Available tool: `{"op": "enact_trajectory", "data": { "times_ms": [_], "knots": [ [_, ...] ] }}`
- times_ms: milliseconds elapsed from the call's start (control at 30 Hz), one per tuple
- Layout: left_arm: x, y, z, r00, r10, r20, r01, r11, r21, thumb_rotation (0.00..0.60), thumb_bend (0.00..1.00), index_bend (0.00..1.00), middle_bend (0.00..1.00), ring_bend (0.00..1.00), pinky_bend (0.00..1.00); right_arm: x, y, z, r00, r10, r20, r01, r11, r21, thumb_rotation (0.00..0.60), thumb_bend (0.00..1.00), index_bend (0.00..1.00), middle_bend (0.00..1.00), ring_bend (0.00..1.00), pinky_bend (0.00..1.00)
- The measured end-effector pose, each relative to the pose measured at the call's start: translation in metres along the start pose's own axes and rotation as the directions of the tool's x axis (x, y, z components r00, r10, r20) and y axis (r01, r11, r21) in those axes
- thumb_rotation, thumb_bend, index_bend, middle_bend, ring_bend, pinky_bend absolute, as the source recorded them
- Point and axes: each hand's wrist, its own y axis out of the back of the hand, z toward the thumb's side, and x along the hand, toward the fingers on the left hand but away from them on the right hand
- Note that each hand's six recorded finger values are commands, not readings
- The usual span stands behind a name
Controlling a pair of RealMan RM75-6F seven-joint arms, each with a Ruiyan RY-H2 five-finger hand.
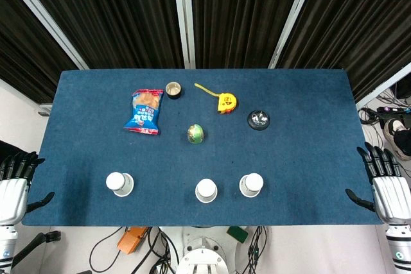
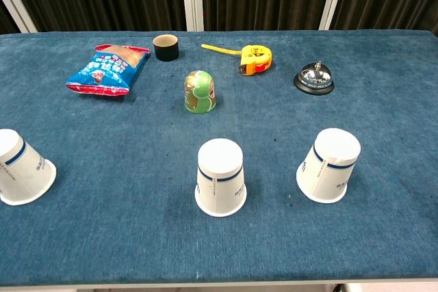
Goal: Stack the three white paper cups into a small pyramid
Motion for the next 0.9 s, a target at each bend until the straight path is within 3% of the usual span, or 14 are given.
{"op": "enact_trajectory", "data": {
  "times_ms": [200, 400, 567, 900],
  "knots": [
    [0.001, -0.003, 0.005, 1.000, -0.025, 0.016, 0.025, 1.000, -0.008, 0.600, 0.18, 0.21, 0.11, 0.03, 0.01, -0.011, 0.002, 0.003, 1.000, 0.002, -0.014, -0.002, 1.000, 0.004, 0.600, 0.27, 0.00, 0.00, 0.00, 0.00],
    [0.010, -0.016, 0.029, 0.988, -0.108, 0.108, 0.110, 0.994, -0.011, 0.600, 0.18, 0.21, 0.11, 0.03, 0.01, -0.018, 0.008, 0.005, 1.000, -0.018, -0.022, 0.019, 0.999, 0.043, 0.600, 0.27, 0.00, 0.00, 0.00, 0.00],
    [0.024, -0.028, 0.061, 0.957, -0.193, 0.215, 0.198, 0.980, -0.002, 0.600, 0.18, 0.21, 0.11, 0.03, 0.01, -0.019, 0.012, 0.004, 1.000, -0.021, -0.021, 0.022, 0.999, 0.049, 0.600, 0.27, 0.00, 0.00, 0.00, 0.00],
    [0.039, -0.048, 0.111, 0.896, -0.269, 0.354, 0.282, 0.959, 0.014, 0.600, 0.23, 0.21, 0.11, 0.02, 0.01, -0.019, 0.007, -0.001, 1.000, -0.013, -0.010, 0.013, 0.999, 0.039, 0.600, 0.27, 0.00, 0.00, 0.00, 0.00]
  ]
}}
